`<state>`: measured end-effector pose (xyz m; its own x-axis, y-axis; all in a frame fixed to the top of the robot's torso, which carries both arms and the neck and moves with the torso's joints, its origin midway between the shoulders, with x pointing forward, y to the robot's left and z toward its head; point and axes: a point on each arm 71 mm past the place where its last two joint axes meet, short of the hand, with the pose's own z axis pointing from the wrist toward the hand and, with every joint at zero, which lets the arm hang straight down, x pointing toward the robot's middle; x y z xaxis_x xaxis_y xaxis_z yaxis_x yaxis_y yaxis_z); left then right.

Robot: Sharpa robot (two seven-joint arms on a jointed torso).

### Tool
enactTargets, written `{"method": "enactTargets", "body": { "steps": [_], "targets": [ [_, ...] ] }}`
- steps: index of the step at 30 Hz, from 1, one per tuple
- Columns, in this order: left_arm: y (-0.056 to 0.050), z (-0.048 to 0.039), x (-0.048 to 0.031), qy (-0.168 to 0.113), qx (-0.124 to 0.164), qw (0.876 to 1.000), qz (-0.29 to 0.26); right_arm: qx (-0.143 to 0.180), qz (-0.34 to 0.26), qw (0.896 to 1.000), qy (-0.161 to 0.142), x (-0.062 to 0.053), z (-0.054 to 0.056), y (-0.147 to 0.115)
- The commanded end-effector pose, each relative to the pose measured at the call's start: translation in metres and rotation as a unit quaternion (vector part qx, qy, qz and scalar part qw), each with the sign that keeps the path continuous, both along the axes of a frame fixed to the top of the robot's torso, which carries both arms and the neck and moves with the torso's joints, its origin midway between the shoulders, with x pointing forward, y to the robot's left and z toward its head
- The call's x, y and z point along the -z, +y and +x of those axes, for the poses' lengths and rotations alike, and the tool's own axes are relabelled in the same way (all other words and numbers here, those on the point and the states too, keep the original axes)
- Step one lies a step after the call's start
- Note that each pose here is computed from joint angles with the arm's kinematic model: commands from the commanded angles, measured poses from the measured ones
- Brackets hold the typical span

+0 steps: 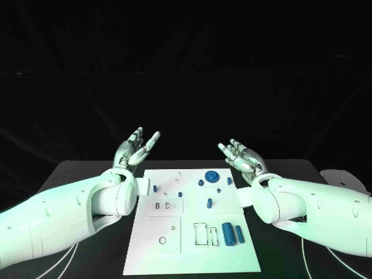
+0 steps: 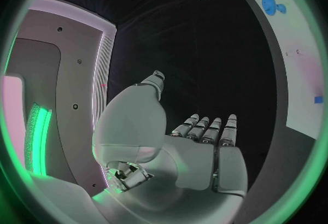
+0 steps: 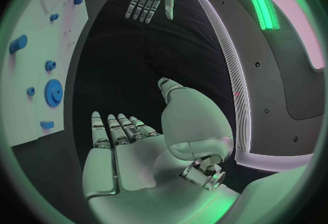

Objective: Assemble the parts on the task board

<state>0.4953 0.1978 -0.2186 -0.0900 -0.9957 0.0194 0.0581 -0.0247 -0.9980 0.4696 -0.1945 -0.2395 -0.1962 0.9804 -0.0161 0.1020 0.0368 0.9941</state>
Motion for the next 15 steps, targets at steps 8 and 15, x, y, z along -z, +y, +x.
{"method": "enactTargets", "body": {
  "steps": [8,15],
  "targets": [
    [0.013,-0.0057,-0.0088,-0.028,0.046,0.998,-0.016,-0.072,-0.065,0.994,-0.042,-0.007,0.009,-0.009],
    [0.018,-0.0098,-0.0125,-0.031,0.048,0.998,-0.018,-0.069,-0.111,0.988,-0.078,-0.016,0.015,-0.017]
  ]
}}
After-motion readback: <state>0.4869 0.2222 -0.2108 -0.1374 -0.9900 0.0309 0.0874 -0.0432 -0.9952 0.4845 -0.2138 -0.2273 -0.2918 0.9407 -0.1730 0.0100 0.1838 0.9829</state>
